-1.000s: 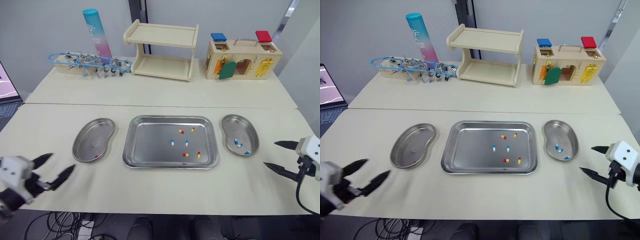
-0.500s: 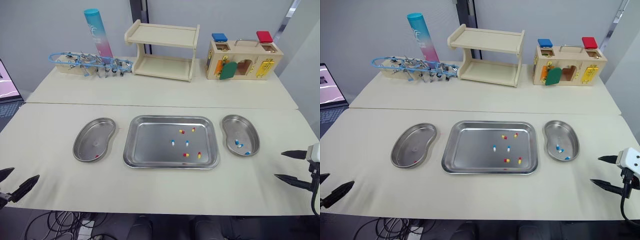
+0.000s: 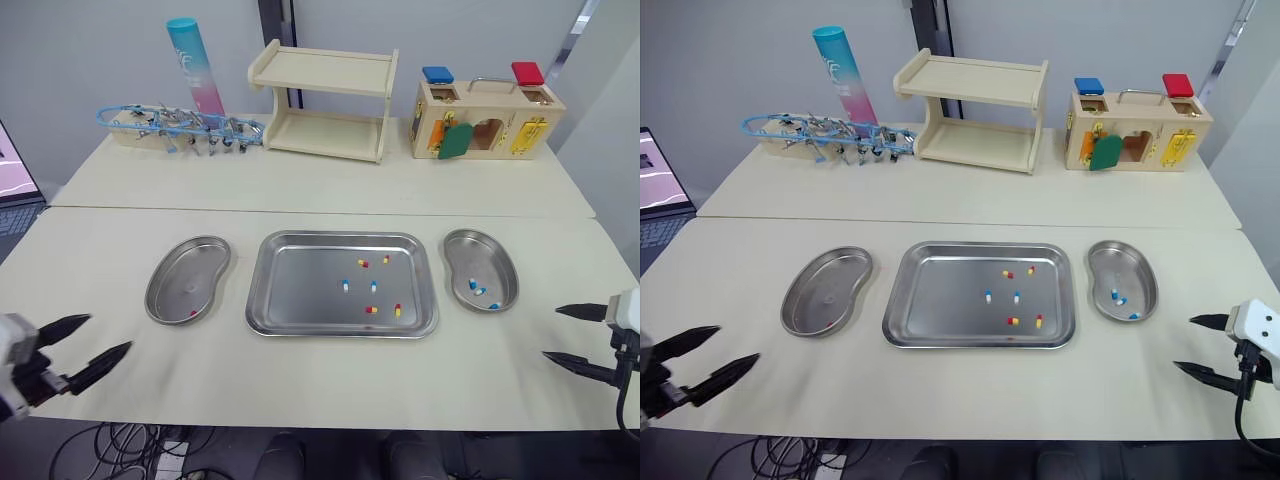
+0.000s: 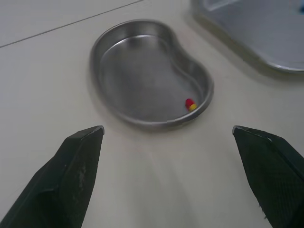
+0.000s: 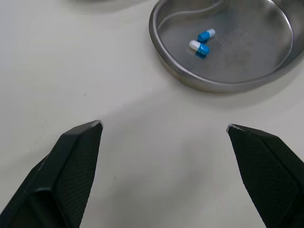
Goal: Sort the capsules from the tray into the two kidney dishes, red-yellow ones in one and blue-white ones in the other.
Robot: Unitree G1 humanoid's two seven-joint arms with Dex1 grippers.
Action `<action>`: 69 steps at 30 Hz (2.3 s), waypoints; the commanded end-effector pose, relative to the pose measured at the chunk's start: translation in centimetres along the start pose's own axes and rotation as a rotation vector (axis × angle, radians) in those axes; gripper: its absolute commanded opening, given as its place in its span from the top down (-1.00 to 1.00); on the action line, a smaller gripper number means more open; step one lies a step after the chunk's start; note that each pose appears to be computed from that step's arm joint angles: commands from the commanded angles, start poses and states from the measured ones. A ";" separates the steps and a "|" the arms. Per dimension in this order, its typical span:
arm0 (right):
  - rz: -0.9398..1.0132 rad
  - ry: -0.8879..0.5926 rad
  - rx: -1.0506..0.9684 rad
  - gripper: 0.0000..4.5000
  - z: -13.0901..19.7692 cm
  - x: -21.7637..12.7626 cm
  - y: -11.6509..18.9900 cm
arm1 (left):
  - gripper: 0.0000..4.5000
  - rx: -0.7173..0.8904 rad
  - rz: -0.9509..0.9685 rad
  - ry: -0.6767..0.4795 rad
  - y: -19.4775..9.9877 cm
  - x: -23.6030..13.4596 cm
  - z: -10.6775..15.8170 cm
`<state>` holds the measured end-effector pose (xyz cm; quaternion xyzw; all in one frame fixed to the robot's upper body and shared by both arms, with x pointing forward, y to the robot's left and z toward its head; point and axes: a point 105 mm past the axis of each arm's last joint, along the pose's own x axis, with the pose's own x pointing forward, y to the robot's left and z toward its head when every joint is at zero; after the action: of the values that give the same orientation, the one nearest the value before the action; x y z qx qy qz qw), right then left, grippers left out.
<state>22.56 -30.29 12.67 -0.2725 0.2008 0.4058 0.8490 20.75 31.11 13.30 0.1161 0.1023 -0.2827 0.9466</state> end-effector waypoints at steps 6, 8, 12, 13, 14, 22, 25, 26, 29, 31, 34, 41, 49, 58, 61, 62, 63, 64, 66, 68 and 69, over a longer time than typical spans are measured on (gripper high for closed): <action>0.082 -0.101 -0.090 -0.97 3.7 1.2 2.8 | -1.00 0.048 -0.297 -0.198 -8.0 6.5 4.0; 0.116 -0.148 -0.121 -0.97 5.4 2.0 3.6 | -1.00 0.066 -0.338 -0.213 -8.9 7.2 4.3; 0.188 -0.235 -0.150 -0.97 8.9 4.1 5.5 | -1.00 0.074 -0.404 -0.217 -10.3 7.6 4.1; 0.199 -0.244 -0.150 -0.97 9.5 4.7 5.9 | -1.00 0.074 -0.413 -0.217 -10.5 7.6 4.0; 0.198 -0.256 -0.155 -0.97 10.2 5.4 6.1 | -1.00 0.074 -0.415 -0.217 -10.6 7.7 3.9; 0.163 -0.304 -0.097 -0.97 14.3 12.0 6.8 | -1.00 0.082 -0.436 -0.227 -11.6 8.2 3.2; 0.136 -0.301 -0.079 -0.80 14.9 14.1 6.7 | -1.00 0.082 -0.436 -0.230 -11.8 8.3 3.0; 0.133 -0.302 -0.080 -0.70 15.2 14.7 6.9 | -1.00 0.081 -0.436 -0.230 -11.9 8.3 2.9; 0.127 -0.299 -0.081 -0.26 16.0 16.0 7.2 | -1.00 0.078 -0.435 -0.229 -12.0 8.3 2.4; 0.117 -0.288 -0.073 -0.11 16.4 16.7 7.2 | -1.00 0.077 -0.433 -0.229 -12.0 8.3 2.1; 0.071 -0.232 -0.026 -0.11 17.0 18.6 7.1 | -1.00 0.076 -0.430 -0.235 -12.0 8.4 1.7; 0.020 -0.159 0.029 -0.11 18.1 21.0 6.8 | -1.00 0.080 -0.438 -0.248 -12.1 8.6 1.5; -0.010 -0.111 0.060 -0.11 17.6 22.8 6.5 | -1.00 0.086 -0.444 -0.268 -12.5 8.8 2.0; 0.015 -0.087 0.076 -0.11 17.2 24.3 7.0 | -1.00 0.088 -0.442 -0.275 -12.7 9.1 2.4; 0.017 -0.078 0.079 -0.02 17.0 24.6 7.0 | -1.00 0.087 -0.441 -0.277 -12.7 9.1 2.4; 0.016 -0.073 0.079 0.07 16.9 24.6 6.9 | -1.00 0.087 -0.441 -0.277 -12.7 9.2 2.4; 0.016 -0.069 0.077 0.13 16.8 24.6 6.8 | -1.00 0.087 -0.440 -0.277 -12.7 9.2 2.4; 0.016 -0.065 0.072 0.25 16.7 24.7 6.8 | -1.00 0.087 -0.439 -0.277 -12.7 9.2 2.4; 0.020 -0.061 0.063 0.50 16.6 24.7 6.8 | -1.00 0.087 -0.438 -0.277 -12.8 9.3 2.4; 0.032 -0.064 0.046 0.73 16.6 24.6 7.0 | -1.00 0.086 -0.436 -0.276 -12.8 9.3 2.3; 0.040 -0.069 0.039 0.89 16.7 24.6 7.1 | -1.00 0.086 -0.436 -0.276 -12.8 9.3 2.3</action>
<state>33.85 -2.36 9.89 -0.2295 0.1817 0.4126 0.8626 21.64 15.74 10.19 0.0834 0.0013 -0.4930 0.8660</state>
